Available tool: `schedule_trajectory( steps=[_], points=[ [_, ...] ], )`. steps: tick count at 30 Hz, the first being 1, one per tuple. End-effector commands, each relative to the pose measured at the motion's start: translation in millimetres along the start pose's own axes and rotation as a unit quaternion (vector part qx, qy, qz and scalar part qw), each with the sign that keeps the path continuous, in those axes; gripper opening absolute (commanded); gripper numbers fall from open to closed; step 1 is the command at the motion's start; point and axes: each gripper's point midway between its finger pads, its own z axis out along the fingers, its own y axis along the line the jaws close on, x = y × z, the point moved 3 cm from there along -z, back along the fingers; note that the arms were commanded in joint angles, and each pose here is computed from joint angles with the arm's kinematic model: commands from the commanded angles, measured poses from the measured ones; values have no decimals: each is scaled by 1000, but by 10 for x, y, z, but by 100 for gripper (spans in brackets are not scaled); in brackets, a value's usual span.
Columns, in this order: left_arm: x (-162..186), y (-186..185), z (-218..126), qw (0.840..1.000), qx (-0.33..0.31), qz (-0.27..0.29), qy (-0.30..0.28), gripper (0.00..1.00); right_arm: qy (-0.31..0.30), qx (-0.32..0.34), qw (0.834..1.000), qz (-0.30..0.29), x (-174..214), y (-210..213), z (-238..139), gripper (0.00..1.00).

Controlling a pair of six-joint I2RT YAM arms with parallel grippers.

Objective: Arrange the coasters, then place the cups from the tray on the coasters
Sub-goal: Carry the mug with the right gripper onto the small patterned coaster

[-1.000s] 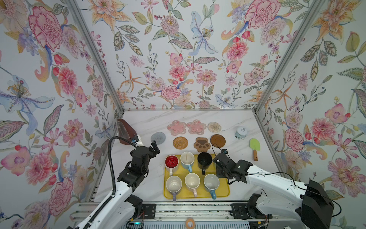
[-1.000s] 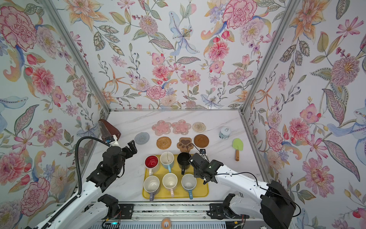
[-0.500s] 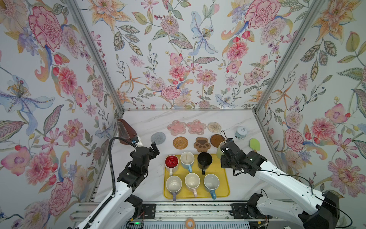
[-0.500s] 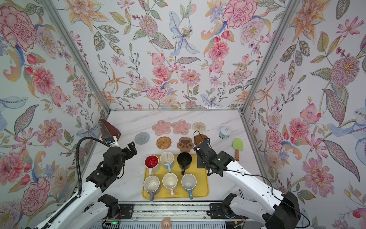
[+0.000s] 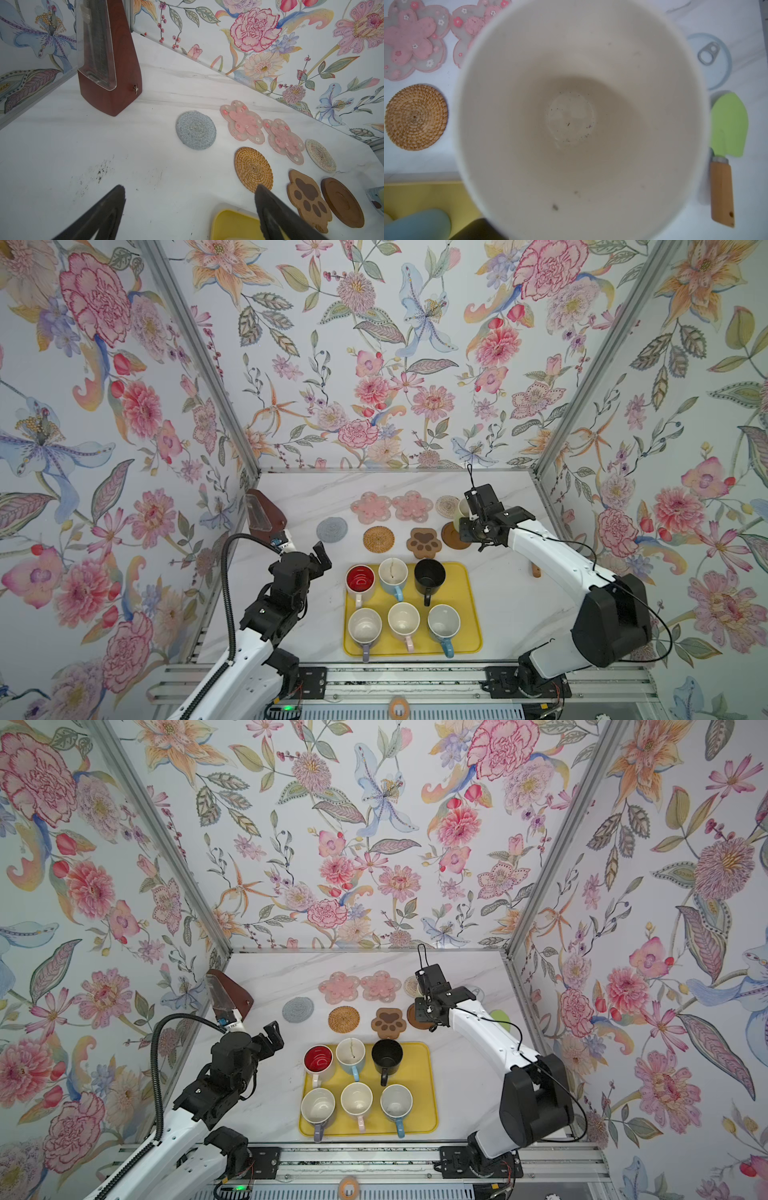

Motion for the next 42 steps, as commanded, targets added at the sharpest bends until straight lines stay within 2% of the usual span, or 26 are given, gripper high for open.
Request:
schedule_trajectory(
  steps=[1, 9, 15, 28, 42],
  points=[
    [117, 103, -36, 1000, -11, -7, 21, 99, -60, -13, 998, -21, -494, 74, 88, 0],
    [193, 193, -110, 999, -17, -17, 29, 99, -57, 4, 997, -42, -879, 62, 533, 0],
    [252, 230, -123, 999, -18, -25, 35, 99, -53, 2, 998, -44, -1026, -1, 747, 0],
    [251, 243, -134, 999, -24, -29, 38, 99, -29, -4, 998, -50, -1015, -2, 1077, 0],
    [249, 260, -150, 998, -26, -31, 37, 99, -16, -4, 999, -47, -969, -5, 1245, 0]
  ],
)
